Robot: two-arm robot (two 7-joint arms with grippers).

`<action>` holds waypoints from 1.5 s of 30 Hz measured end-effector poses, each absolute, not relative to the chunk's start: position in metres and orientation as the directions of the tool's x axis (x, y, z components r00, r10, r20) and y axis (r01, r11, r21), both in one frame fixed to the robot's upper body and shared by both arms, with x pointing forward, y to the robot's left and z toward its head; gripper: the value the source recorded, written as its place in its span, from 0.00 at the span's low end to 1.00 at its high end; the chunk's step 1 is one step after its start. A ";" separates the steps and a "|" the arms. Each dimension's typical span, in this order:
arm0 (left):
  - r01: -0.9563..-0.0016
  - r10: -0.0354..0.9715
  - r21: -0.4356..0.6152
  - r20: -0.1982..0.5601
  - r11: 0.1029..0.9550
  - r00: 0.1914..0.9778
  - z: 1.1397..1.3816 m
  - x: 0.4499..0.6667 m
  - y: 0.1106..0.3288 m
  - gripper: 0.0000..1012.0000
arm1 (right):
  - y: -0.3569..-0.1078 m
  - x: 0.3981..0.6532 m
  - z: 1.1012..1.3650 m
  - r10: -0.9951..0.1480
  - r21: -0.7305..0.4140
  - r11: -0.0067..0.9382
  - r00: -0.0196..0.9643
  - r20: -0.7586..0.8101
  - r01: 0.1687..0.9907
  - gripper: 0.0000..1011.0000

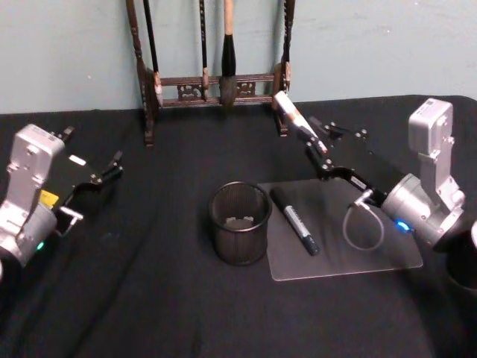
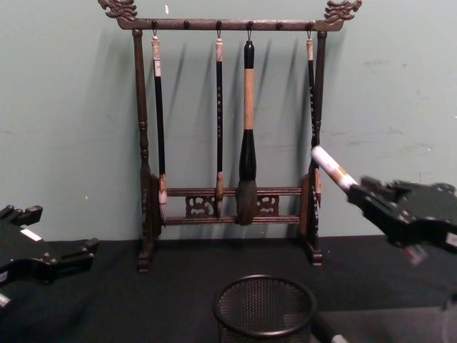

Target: Pick up the water-based marker from the table and place it into the pen holder.

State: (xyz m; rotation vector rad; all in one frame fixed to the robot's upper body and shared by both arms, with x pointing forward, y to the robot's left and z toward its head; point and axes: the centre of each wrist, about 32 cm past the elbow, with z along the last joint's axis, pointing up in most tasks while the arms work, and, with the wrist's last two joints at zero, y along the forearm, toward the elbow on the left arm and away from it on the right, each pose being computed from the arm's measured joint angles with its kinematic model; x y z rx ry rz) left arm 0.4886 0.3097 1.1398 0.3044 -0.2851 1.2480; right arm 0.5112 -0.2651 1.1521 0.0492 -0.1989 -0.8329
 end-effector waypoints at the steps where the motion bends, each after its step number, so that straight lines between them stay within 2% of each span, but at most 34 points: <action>1: -0.955 0.880 0.070 0.374 0.287 0.292 1.140 0.489 0.310 0.99 | -0.265 0.511 1.152 -0.739 0.121 0.673 0.655 0.156 0.730 0.17; 8: -0.955 0.880 0.070 0.374 0.287 0.292 1.140 0.489 0.310 0.99 | -0.240 0.517 1.145 -0.689 0.203 0.720 0.717 0.106 0.663 0.17; 22: -0.955 0.880 0.070 0.374 0.287 0.292 1.140 0.489 0.310 0.99 | -0.202 0.520 1.131 -0.597 0.223 0.783 0.803 0.007 0.580 0.17; 45: -0.955 0.880 0.070 0.374 0.287 0.292 1.140 0.489 0.310 0.99 | -0.186 0.518 1.117 -0.562 0.146 0.816 0.826 -0.028 0.560 0.17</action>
